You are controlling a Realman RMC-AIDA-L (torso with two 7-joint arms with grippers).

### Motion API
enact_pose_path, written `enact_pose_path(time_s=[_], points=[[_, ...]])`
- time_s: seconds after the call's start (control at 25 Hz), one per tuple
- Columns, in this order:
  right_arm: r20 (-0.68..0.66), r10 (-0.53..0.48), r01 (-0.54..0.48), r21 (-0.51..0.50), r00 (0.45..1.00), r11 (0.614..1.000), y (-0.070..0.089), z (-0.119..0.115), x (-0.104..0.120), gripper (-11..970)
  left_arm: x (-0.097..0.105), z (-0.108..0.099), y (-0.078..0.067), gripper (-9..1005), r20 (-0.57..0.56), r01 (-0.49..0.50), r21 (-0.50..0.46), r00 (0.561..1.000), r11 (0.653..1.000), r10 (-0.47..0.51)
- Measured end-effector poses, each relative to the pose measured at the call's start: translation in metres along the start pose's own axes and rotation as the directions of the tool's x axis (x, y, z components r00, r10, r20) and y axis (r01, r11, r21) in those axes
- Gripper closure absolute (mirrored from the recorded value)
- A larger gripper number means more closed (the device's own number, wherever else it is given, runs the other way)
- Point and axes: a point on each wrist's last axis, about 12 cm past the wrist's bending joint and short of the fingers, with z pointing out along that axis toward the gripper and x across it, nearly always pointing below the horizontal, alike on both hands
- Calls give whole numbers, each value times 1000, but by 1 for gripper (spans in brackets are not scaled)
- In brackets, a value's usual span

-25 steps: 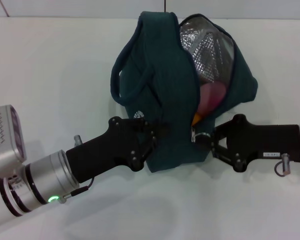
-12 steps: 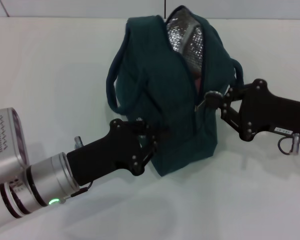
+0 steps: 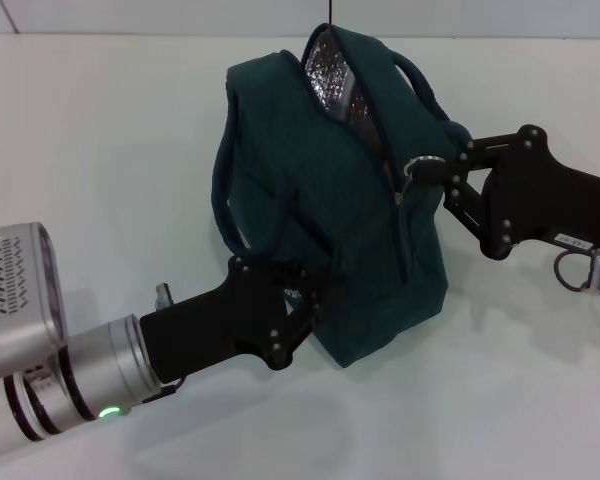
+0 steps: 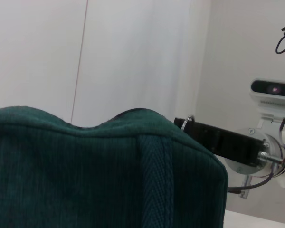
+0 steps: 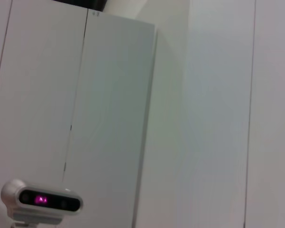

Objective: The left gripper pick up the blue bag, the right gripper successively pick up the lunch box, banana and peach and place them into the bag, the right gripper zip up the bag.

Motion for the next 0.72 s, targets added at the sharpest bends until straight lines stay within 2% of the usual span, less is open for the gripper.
enact_pose_path(time_s=[0.32, 0.72], points=[[18, -1, 1, 3, 1000, 1000, -1, 1, -2, 948, 0, 1, 0, 934, -6, 0, 0, 1000, 1000, 0], [126, -42, 28, 109, 991, 994, 0, 1, -5, 947, 2, -5, 7, 946, -26, -1, -48, 1000, 999, 0]])
